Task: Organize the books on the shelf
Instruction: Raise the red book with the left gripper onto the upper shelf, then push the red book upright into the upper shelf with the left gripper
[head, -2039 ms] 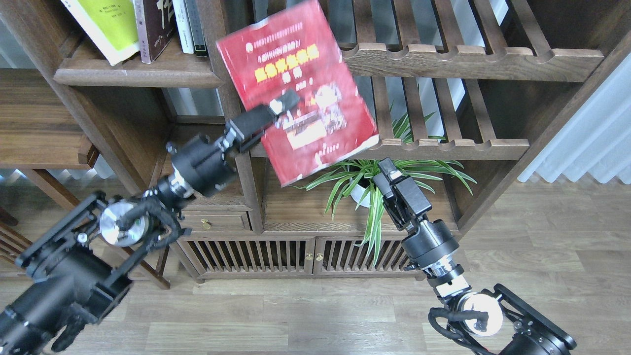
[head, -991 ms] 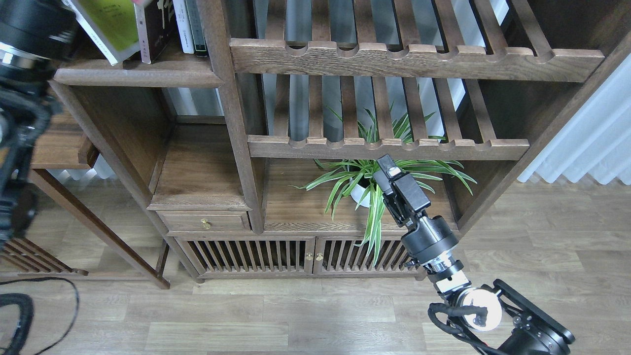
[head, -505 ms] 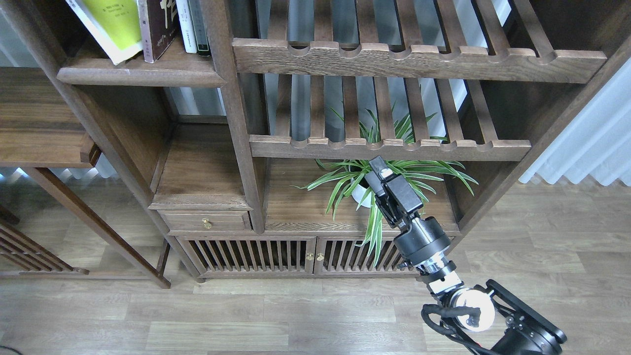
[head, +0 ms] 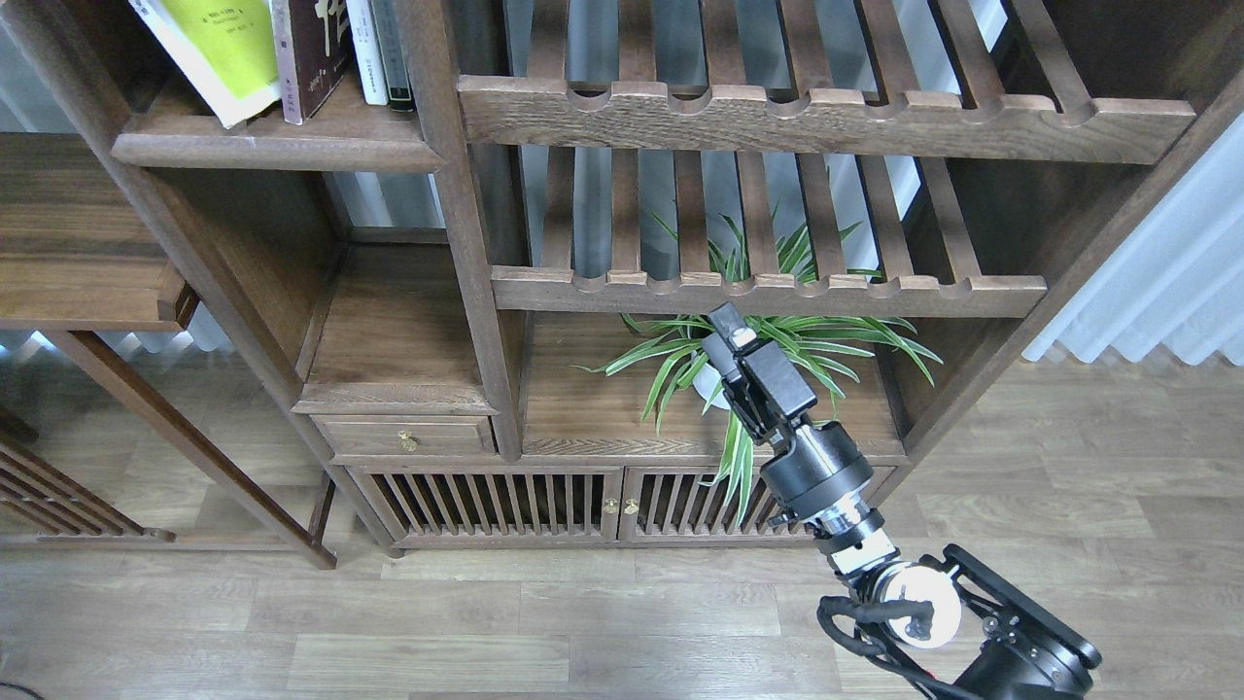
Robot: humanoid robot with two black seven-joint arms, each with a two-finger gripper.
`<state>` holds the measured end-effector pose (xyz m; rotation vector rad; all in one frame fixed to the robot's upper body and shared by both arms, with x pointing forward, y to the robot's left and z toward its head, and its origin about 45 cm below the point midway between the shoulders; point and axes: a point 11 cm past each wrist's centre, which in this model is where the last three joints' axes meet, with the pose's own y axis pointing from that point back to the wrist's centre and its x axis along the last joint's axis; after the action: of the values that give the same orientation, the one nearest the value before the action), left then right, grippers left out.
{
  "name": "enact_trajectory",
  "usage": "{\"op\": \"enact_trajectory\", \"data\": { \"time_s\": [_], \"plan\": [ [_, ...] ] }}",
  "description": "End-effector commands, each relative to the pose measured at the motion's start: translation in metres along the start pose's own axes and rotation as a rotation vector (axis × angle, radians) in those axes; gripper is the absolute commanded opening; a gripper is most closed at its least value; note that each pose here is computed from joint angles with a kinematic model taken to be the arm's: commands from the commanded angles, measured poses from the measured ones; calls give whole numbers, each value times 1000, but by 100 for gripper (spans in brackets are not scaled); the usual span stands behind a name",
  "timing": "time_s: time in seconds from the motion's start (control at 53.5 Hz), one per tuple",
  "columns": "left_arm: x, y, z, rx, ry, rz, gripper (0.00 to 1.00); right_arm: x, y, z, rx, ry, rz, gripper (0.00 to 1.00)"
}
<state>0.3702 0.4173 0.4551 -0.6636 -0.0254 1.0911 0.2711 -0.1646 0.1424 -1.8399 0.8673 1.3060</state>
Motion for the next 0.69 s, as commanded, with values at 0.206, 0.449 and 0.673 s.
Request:
{"op": "enact_trajectory", "data": {
  "time_s": [0.206,0.449,0.673],
  "plan": [
    [-2,8,-74,96,-10,78,0,0,0,19,-40,-27,-1,79],
    [-6,5,-92,129,-46,96,0,3,5,18,-41,-23,12,79],
    [-4,6,-96,159,-95,106,0,4,6,16,-39,-17,15,79]
  ]
}}
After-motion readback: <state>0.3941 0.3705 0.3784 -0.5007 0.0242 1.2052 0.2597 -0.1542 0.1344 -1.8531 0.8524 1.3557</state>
